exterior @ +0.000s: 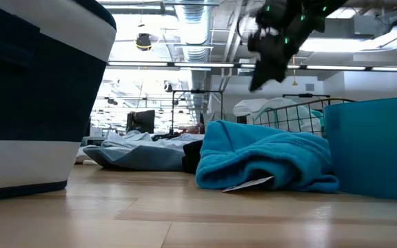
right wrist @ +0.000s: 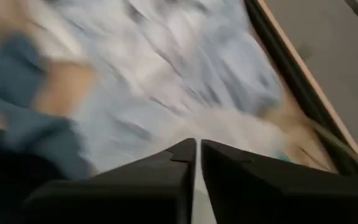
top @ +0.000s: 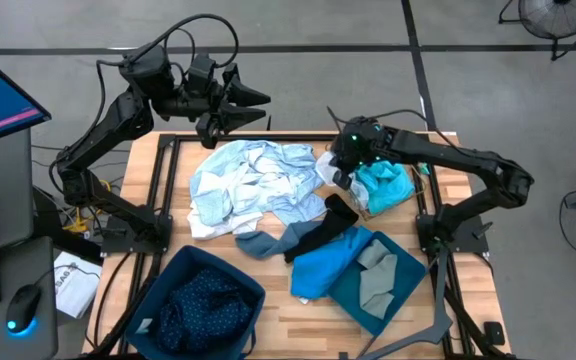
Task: Pick & Place Cloths
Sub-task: Put the light shorts into the wire basket
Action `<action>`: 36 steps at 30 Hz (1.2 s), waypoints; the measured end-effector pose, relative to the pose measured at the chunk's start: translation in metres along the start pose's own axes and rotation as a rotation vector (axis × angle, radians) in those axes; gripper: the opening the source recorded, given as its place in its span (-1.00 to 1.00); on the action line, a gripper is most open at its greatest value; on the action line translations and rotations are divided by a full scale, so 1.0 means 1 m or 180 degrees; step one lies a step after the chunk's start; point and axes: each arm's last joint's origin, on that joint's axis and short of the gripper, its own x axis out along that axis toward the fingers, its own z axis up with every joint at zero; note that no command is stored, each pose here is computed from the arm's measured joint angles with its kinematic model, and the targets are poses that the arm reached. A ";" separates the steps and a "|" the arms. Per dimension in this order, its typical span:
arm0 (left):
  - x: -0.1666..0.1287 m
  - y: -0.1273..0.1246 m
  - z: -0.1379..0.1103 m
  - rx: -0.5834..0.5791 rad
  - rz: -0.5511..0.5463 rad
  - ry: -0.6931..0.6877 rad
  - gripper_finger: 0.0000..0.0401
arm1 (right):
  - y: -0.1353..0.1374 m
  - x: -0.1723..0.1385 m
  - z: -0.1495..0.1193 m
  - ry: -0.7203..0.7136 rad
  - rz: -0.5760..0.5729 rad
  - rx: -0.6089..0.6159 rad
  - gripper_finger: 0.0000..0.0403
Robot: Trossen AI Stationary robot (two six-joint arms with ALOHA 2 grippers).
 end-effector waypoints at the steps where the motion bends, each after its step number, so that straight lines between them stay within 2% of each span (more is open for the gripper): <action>1: 0.000 0.000 0.000 0.0000 0.0000 -0.0001 -0.19 | 0.003 -0.003 0.005 -0.0097 0.0085 -0.0009 -0.82; 6: 0.000 0.000 0.000 0.0000 0.0000 0.0000 -0.19 | 0.021 -0.010 0.014 -0.0167 0.0139 -0.0359 -0.40; 12: 0.000 -0.001 0.000 -0.0004 -0.0008 0.0001 -0.19 | 0.036 0.021 0.010 0.0102 -0.0016 -0.0777 0.40; 16: 0.000 -0.001 -0.001 -0.0027 -0.0005 0.0014 -0.19 | 0.039 0.050 0.002 0.0449 -0.0393 -0.0932 0.84; 19: 0.000 0.000 -0.001 -0.0049 0.0002 0.0037 -0.19 | 0.038 0.068 -0.006 0.0744 -0.0805 -0.1022 0.95; 22: 0.000 0.000 -0.002 -0.0054 0.0003 0.0046 -0.19 | 0.037 0.078 -0.012 0.1057 -0.1201 -0.1038 0.83; 25: 0.000 0.000 -0.002 -0.0055 0.0003 0.0050 -0.19 | 0.040 0.079 -0.011 0.1172 -0.1364 -0.1143 0.56; 28: 0.000 0.000 -0.002 -0.0037 0.0004 0.0051 -0.19 | 0.046 0.071 0.000 0.1013 -0.1487 -0.1219 0.09; 32: 0.000 0.000 -0.002 -0.0031 0.0004 0.0052 -0.19 | 0.044 0.062 0.004 0.1006 -0.1514 -0.1206 -0.78; 33: 0.000 0.000 -0.002 -0.0031 0.0005 0.0053 -0.19 | 0.041 0.059 0.004 0.1014 -0.1538 -0.1171 -0.88; 36: 0.000 0.000 -0.002 -0.0033 0.0006 0.0057 -0.19 | 0.035 0.047 0.009 0.0946 -0.1699 -0.0950 -0.94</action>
